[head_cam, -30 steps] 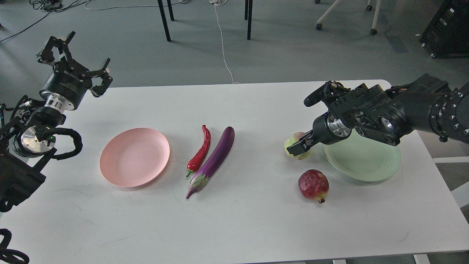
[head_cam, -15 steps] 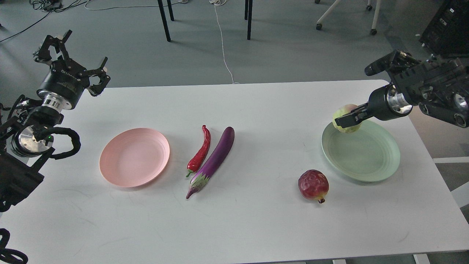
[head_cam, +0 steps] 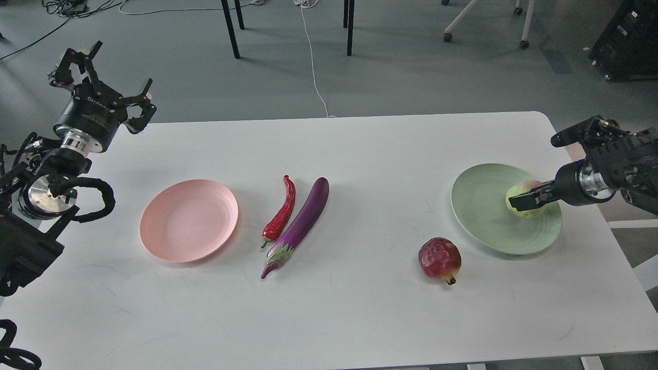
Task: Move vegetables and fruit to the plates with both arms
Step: 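Place the pale green fruit on the green plate and release, then lower the right gripper onto the red apple and grasp it, then carry the red apple onto the green plate and release, then raise the right gripper away from the green plate, then reach the left gripper down to the purple eggplant and grasp it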
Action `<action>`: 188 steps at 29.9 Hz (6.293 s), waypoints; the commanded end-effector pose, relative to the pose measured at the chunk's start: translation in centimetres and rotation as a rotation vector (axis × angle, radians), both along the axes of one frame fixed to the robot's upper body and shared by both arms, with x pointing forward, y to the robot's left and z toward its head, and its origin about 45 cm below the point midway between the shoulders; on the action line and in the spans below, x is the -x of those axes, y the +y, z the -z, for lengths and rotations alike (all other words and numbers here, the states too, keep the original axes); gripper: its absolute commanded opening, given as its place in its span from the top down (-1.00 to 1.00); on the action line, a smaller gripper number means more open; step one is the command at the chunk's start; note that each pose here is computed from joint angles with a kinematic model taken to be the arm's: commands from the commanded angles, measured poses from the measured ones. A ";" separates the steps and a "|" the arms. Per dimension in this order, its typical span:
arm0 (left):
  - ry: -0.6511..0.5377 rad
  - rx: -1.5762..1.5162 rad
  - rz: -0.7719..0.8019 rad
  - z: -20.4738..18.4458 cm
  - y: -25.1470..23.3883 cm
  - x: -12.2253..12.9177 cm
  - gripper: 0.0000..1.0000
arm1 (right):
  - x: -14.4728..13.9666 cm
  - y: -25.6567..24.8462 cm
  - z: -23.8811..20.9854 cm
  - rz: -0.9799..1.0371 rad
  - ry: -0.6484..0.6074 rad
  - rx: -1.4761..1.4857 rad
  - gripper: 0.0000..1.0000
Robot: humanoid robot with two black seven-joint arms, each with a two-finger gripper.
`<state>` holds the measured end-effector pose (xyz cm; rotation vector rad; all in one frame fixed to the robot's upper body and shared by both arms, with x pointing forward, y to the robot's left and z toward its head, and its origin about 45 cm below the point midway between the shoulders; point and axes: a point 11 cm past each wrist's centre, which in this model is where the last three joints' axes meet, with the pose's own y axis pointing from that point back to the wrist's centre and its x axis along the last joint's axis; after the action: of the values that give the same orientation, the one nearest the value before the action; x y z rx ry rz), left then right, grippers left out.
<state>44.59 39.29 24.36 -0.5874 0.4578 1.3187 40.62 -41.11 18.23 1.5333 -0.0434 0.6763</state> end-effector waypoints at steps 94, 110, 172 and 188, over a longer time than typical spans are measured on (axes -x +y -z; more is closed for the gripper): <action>0.035 -0.020 -0.042 1.3 1.8 0.8 -0.96 | 1.6 3.9 -2.3 -0.203 0.081 0.039 -0.49; 0.023 -0.021 -0.024 0.6 1.3 0.4 -0.96 | -2.9 8.9 -7.8 -0.122 -0.159 -0.266 -0.94; -0.571 -2.191 1.069 11.0 -25.2 9.9 -0.66 | 0.3 0.3 -7.0 1.100 -0.290 -2.119 -0.97; -0.587 -2.195 1.053 12.2 -25.8 10.3 0.01 | 0.2 -0.1 -7.3 1.097 -0.307 -2.122 -0.97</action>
<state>34.39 13.84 12.11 1.0457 -1.0723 0.0255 40.41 -41.17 25.51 2.7004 -2.2423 -0.4030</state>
